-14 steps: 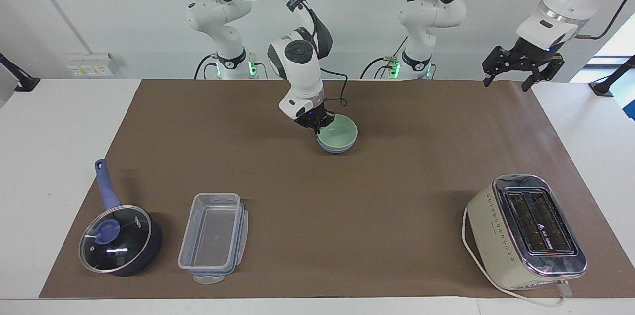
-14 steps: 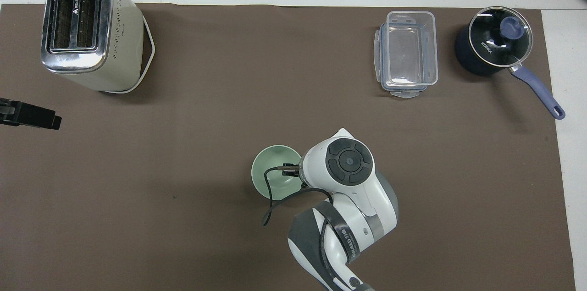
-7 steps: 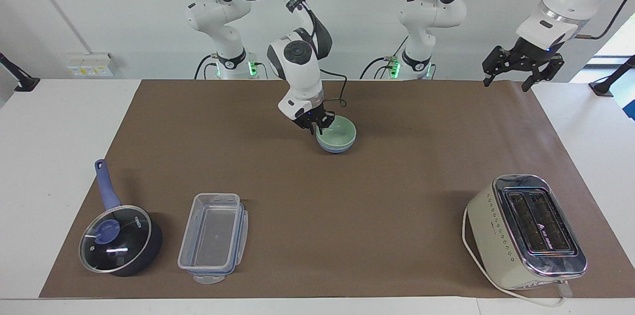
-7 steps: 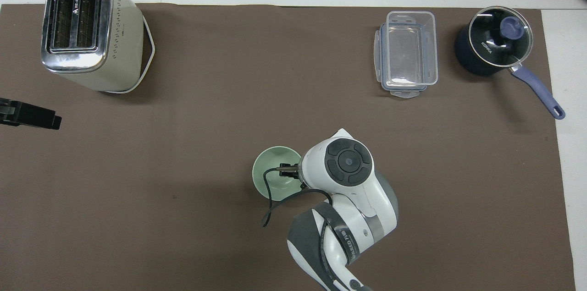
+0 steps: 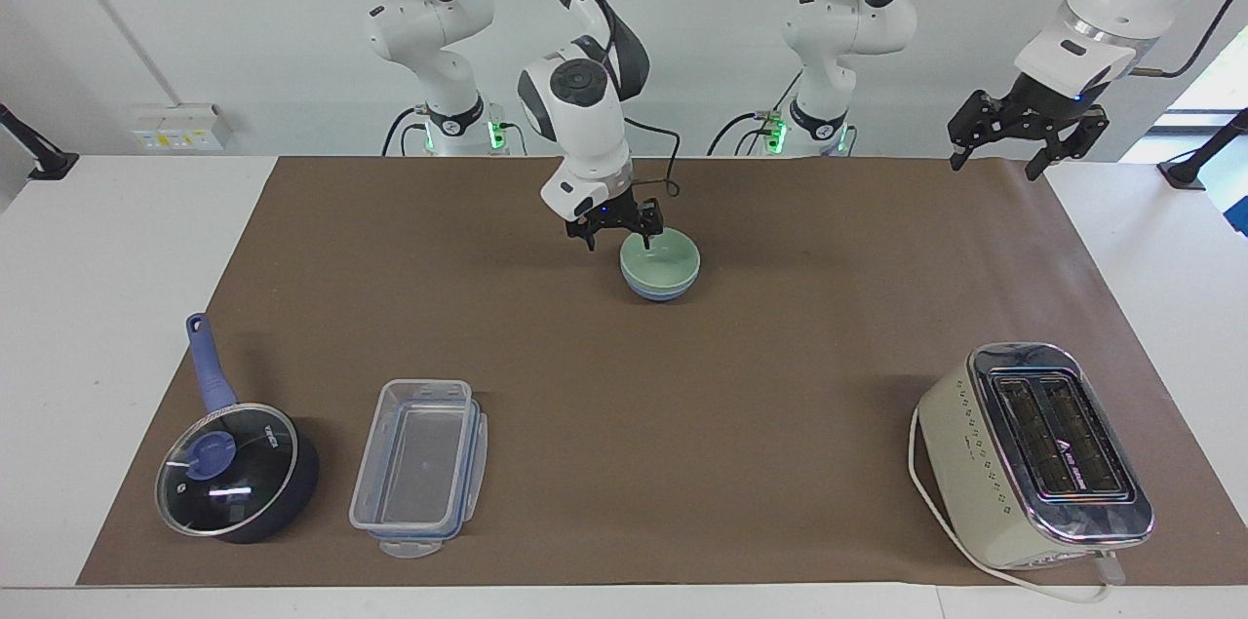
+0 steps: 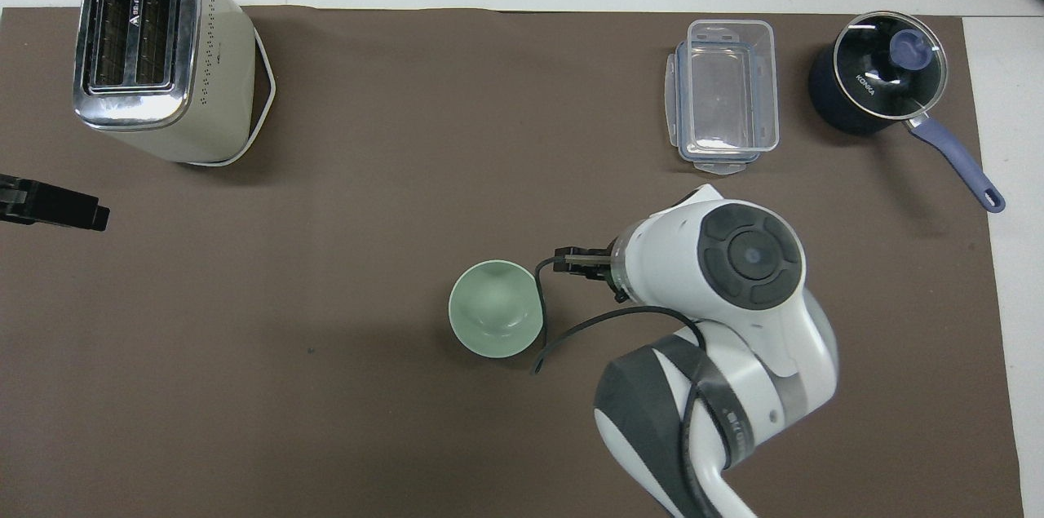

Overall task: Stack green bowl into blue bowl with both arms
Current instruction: 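Open the right gripper and withdraw it to rest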

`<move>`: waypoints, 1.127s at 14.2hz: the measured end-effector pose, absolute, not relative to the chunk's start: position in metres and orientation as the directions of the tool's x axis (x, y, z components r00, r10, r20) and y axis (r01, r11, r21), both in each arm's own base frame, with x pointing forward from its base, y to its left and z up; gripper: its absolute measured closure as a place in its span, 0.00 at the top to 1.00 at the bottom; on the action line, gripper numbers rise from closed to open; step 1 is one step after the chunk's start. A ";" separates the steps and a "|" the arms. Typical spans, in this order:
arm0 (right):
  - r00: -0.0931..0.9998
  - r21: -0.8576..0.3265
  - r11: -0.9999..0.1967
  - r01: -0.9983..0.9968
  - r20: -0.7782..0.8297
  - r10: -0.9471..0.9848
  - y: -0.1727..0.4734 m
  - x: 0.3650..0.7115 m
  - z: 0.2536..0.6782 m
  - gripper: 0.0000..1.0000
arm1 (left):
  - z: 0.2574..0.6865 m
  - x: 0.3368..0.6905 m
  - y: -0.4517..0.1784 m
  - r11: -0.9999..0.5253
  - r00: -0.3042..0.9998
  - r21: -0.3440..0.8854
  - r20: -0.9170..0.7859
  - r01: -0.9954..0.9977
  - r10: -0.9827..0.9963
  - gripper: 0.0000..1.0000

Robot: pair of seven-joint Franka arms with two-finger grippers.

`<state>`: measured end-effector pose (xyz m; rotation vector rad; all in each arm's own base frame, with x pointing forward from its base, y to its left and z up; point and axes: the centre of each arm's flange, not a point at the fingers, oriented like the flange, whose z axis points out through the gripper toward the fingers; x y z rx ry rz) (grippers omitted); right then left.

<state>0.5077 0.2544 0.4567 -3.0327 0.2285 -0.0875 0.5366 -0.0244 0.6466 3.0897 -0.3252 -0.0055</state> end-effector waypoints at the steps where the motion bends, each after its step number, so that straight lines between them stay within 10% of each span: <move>1: 0.983 -0.098 -0.981 -0.165 0.062 -0.172 0.239 0.516 0.471 1.00 | 0.647 0.537 -0.024 -0.977 0.978 0.035 0.000 -0.208 -0.208 1.00; 16: 0.985 -0.042 -0.984 -0.173 0.023 -0.174 0.030 0.510 0.662 1.00 | 0.647 0.537 -0.024 -0.977 0.978 0.035 0.000 -0.208 -0.208 1.00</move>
